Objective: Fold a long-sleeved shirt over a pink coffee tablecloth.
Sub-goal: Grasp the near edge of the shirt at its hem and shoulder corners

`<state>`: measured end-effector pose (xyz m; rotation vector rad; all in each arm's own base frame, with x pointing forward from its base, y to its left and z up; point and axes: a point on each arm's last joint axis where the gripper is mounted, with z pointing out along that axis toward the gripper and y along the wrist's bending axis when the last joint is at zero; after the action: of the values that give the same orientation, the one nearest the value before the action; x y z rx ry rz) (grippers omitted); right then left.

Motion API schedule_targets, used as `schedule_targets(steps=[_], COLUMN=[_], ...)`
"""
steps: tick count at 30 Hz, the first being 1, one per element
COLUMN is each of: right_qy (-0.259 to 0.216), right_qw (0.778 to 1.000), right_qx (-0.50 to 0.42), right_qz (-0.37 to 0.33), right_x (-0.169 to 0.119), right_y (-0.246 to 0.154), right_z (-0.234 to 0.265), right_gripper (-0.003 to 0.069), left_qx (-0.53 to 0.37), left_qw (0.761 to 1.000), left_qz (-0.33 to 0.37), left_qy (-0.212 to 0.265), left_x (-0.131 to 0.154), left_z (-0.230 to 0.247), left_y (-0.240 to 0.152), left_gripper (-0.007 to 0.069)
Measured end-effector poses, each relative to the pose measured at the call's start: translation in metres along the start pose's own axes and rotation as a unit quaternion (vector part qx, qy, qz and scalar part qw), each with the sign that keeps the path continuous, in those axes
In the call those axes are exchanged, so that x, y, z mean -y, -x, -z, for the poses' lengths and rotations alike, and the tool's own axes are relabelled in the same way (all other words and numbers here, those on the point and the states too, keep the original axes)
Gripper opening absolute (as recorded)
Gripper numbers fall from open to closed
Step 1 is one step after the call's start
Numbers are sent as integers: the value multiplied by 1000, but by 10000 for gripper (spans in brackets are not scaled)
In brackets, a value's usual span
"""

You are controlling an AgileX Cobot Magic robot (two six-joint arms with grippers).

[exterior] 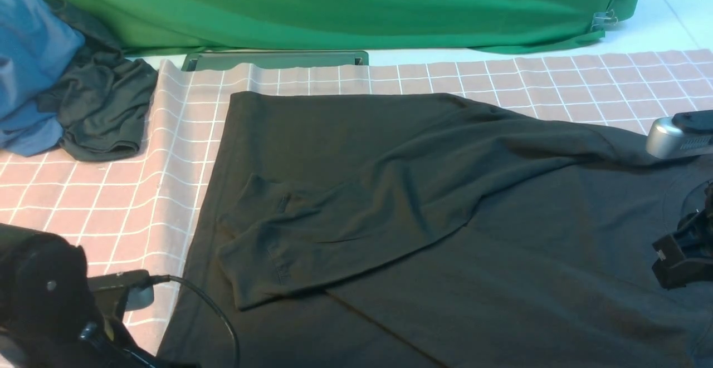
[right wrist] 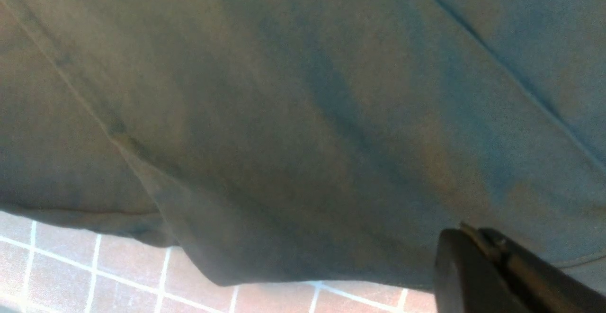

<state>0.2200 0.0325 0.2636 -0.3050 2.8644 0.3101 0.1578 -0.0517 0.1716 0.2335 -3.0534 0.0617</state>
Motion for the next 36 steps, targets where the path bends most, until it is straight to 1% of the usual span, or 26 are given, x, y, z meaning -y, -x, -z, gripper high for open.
schedule_targets(steps=[1,3,5,6,7,8,13,15,18,19,20,22,23,25,26,27,30,34,36], right_qy=[0,0,2,2,4,3,-22,-39,-54,-57,-60,-67,-77,-95,-100,-118,-136,-134,-125], right_qw=[1000,1000,1000,1000,1000,1000,999,996,994,993,993,992,991,989,988,985,980,978,977], right_qx=[0,0,-6,-8,-16,-19,-45,-73,-95,-101,-98,-97,-89,-76,-70,-70,-81,-84,-89], right_qz=[0,0,0,0,0,1,-8,-13,-16,-23,-29,-45,-57,-87,-92,-108,-120,-134,-148], right_x=[0,0,0,0,-1,0,4,7,11,13,14,16,19,23,24,29,34,37,37], right_y=[0,0,-1,-1,-3,-3,-8,-14,-24,-30,-32,-41,-46,-51,-51,-54,-56,-53,-51], right_z=[0,0,0,0,0,0,0,0,-9,-17,-21,-33,-40,-49,-51,-58,-68,-79,-87], right_gripper=[37,39,41,41,42,43,55,98,198,259,293,395,459,519,529,550,557,558,556], left_qx=[-2,-21,-30,-31,-36,-38,-19,1,22,30,33,45,51,57,59,59,57,58,60], left_qw=[1000,1000,999,999,999,999,1000,1000,1000,999,999,999,998,998,998,998,998,998,998], left_qz=[0,-2,-9,-9,-12,-13,-17,-17,-5,-1,2,6,8,10,10,10,10,10,10], left_qy=[1,9,13,13,15,15,5,-5,-15,-19,-21,-24,-26,-28,-29,-27,-25,-24,-25], left_x=[0,1,1,1,2,3,6,6,4,2,2,0,-1,-2,-2,-3,-3,-3,-3], left_z=[-1,-8,-9,-9,-5,-1,23,40,52,56,57,62,64,67,67,68,68,68,68], left_y=[0,2,4,3,5,6,8,5,-2,-5,-7,-11,-13,-15,-15,-16,-16,-16,-16], left_gripper=[406,256,148,136,57,36,22,14,14,14,14,14,14,14,14,14,14,14,14])
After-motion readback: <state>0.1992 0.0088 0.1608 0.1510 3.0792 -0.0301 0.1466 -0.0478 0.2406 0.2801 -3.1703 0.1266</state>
